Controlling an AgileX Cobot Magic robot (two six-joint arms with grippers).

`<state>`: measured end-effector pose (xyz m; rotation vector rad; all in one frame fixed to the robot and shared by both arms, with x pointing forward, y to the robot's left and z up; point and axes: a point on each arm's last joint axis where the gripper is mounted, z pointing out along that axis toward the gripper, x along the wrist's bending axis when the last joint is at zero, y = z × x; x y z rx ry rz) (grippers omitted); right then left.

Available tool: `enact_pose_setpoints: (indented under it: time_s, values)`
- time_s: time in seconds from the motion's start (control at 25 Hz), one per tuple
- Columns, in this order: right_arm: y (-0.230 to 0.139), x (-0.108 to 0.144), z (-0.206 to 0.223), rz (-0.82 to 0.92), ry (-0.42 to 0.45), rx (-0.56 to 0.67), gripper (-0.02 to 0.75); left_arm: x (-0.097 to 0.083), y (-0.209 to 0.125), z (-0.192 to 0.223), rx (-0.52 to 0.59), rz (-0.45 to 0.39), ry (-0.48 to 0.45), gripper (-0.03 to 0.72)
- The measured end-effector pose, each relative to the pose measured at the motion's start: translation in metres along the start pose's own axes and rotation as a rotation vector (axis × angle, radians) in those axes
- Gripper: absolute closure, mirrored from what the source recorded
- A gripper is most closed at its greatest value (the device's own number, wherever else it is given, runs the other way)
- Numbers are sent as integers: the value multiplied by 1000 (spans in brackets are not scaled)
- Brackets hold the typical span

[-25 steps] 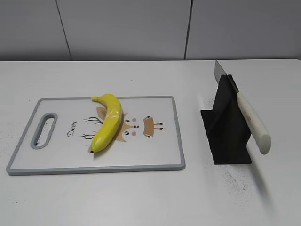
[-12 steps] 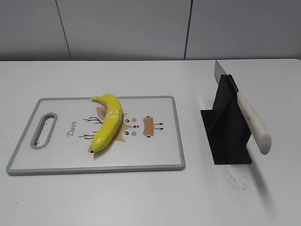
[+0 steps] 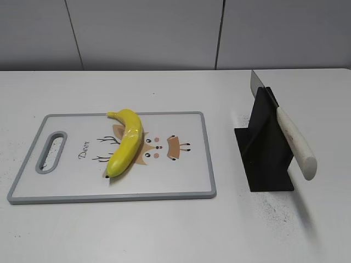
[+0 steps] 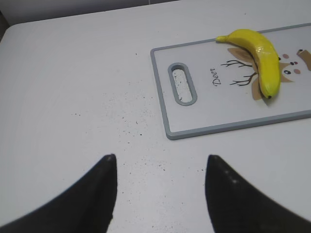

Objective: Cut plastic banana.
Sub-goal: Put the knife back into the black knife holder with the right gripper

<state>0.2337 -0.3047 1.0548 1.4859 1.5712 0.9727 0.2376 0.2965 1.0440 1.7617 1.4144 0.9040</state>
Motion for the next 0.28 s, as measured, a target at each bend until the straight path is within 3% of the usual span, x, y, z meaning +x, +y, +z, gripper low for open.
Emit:
enact_pose_setpoints:
  time_s: [0.28]
  values:
    - [0,0,0,-1,0,0,164,0,0,0,0,0,0,135]
